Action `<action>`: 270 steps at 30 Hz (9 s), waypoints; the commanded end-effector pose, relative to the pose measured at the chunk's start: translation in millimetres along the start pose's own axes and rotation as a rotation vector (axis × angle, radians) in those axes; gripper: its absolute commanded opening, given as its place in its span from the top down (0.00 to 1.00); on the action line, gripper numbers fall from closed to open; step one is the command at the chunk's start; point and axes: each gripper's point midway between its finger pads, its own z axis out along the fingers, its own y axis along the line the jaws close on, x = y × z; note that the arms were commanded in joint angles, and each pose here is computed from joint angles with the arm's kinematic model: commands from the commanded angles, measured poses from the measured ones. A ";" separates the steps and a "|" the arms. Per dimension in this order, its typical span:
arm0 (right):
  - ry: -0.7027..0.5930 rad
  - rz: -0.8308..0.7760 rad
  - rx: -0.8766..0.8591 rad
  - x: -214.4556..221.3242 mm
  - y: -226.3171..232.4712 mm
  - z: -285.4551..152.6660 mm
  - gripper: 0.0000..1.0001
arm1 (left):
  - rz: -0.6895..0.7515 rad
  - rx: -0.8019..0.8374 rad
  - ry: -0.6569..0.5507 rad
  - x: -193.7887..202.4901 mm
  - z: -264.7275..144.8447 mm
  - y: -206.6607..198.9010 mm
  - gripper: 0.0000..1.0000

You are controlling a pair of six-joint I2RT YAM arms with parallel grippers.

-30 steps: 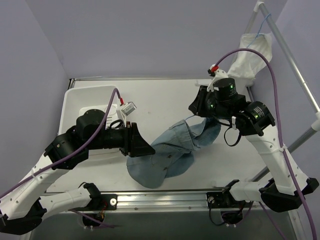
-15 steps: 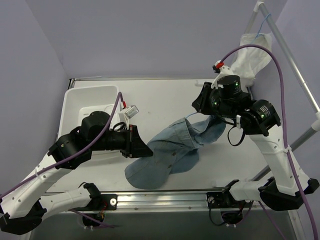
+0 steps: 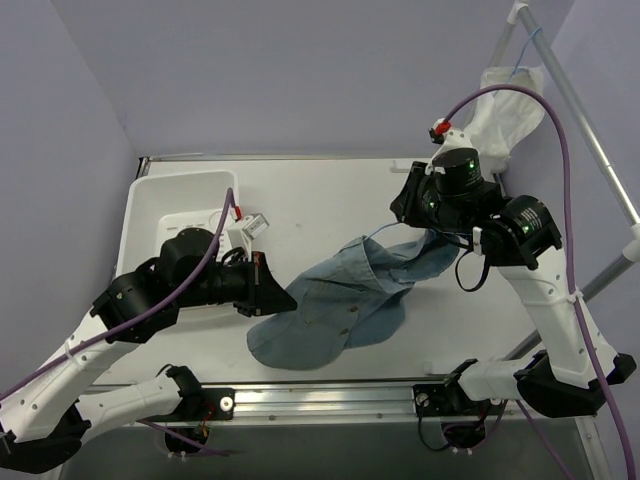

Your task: Remove the skirt from the hanger

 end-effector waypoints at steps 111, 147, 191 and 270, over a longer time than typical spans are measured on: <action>0.103 -0.131 0.453 51.7 -81.1 99.3 1.00 | 0.033 0.106 -0.134 -114.2 12.8 -126.3 0.54; 0.151 -0.303 0.534 75.9 -67.5 107.5 1.00 | 0.099 -0.131 -0.043 -90.5 50.4 -87.8 0.47; 0.118 -0.312 0.550 73.8 -45.9 102.5 1.00 | 0.080 -0.203 0.047 -51.5 37.7 -51.0 0.98; 0.340 0.139 -0.345 209.9 -32.2 -79.0 1.00 | 0.452 0.349 -0.391 -208.9 74.6 -183.3 0.98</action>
